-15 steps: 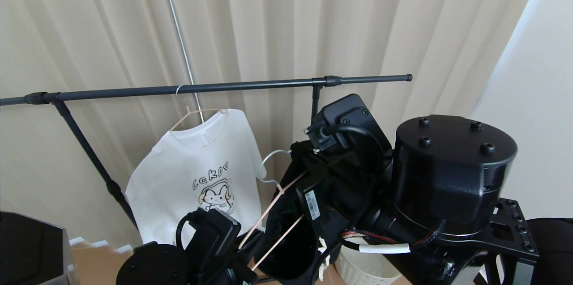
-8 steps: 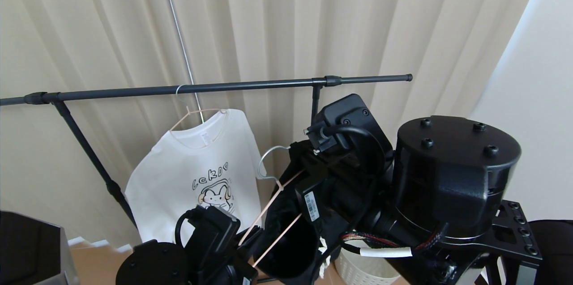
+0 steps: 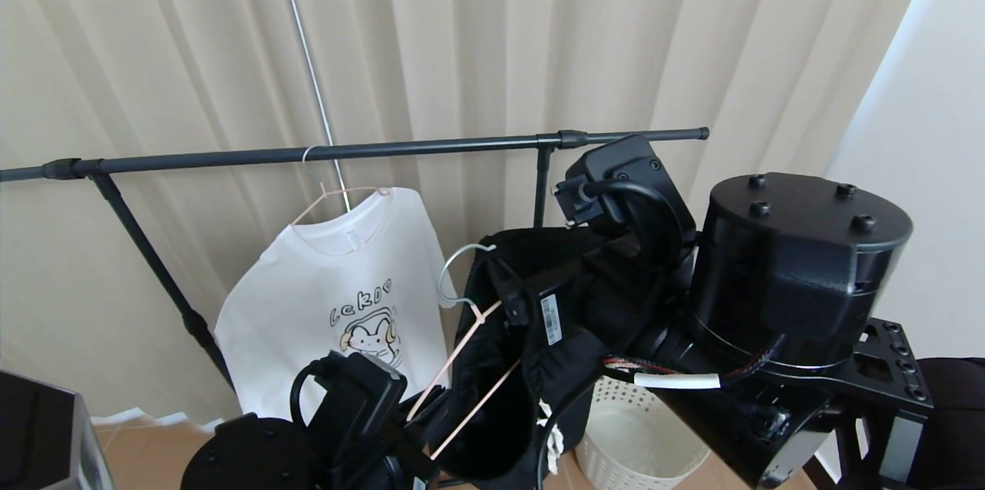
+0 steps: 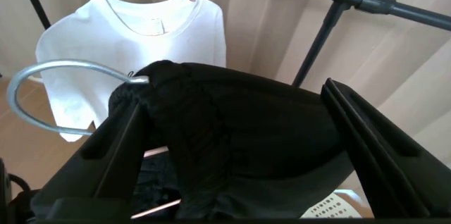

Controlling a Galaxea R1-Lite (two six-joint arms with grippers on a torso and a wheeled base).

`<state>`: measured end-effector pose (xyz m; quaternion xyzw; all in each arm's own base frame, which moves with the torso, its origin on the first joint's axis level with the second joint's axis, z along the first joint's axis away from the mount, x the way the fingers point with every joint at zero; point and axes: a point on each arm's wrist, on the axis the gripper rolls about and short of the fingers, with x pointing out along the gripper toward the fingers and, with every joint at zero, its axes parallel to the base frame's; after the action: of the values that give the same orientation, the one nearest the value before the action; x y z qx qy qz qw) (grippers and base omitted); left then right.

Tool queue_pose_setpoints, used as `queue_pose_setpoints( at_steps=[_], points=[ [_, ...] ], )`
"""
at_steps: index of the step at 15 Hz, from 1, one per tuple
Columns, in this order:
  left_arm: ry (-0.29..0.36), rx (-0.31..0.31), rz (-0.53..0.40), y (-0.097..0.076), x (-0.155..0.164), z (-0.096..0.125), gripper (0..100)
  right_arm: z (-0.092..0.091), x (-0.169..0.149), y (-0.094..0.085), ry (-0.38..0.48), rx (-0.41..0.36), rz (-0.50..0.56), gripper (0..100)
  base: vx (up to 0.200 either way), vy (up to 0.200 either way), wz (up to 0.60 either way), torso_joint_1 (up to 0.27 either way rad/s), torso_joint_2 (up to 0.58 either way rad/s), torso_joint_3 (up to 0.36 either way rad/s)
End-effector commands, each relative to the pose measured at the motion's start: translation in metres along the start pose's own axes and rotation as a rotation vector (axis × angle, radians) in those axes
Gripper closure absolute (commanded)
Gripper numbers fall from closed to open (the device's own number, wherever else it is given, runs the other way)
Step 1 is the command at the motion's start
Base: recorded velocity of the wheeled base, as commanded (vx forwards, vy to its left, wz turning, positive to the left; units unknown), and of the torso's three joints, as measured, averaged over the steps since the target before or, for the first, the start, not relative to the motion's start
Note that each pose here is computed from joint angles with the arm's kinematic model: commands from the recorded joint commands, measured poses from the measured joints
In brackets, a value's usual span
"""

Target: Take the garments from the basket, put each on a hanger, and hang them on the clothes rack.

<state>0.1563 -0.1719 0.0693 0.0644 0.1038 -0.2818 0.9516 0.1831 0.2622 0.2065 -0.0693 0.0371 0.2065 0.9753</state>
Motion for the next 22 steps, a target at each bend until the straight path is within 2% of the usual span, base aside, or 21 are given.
queue_pose_setpoints(
  at_steps=[1, 9, 18, 22],
  points=[
    [-0.011, -0.003, 0.0, 0.0, -0.001, 0.002, 100, -0.002, 0.002, -0.001, 0.007, -0.004, -0.006, 0, 0.0, 0.0, 0.0, 0.0, 0.0, 0.0],
    [-0.036, -0.014, 0.008, 0.003, -0.002, 0.007, 100, -0.011, 0.006, 0.003, 0.032, -0.021, -0.002, 0, 0.0, 0.0, 0.0, 0.0, 0.0, 0.0],
    [-0.074, -0.072, 0.078, 0.017, 0.009, 0.015, 100, -0.01, 0.004, 0.003, 0.029, -0.019, 0.0, 0, 0.0, 0.0, 0.0, 0.0, 0.0, 0.0],
    [-0.077, -0.076, 0.084, 0.019, 0.009, 0.016, 100, -0.01, 0.004, 0.003, 0.029, -0.02, 0.001, 0, 0.0, 0.0, 0.0, 0.0, 0.0, 0.0]
  ],
)
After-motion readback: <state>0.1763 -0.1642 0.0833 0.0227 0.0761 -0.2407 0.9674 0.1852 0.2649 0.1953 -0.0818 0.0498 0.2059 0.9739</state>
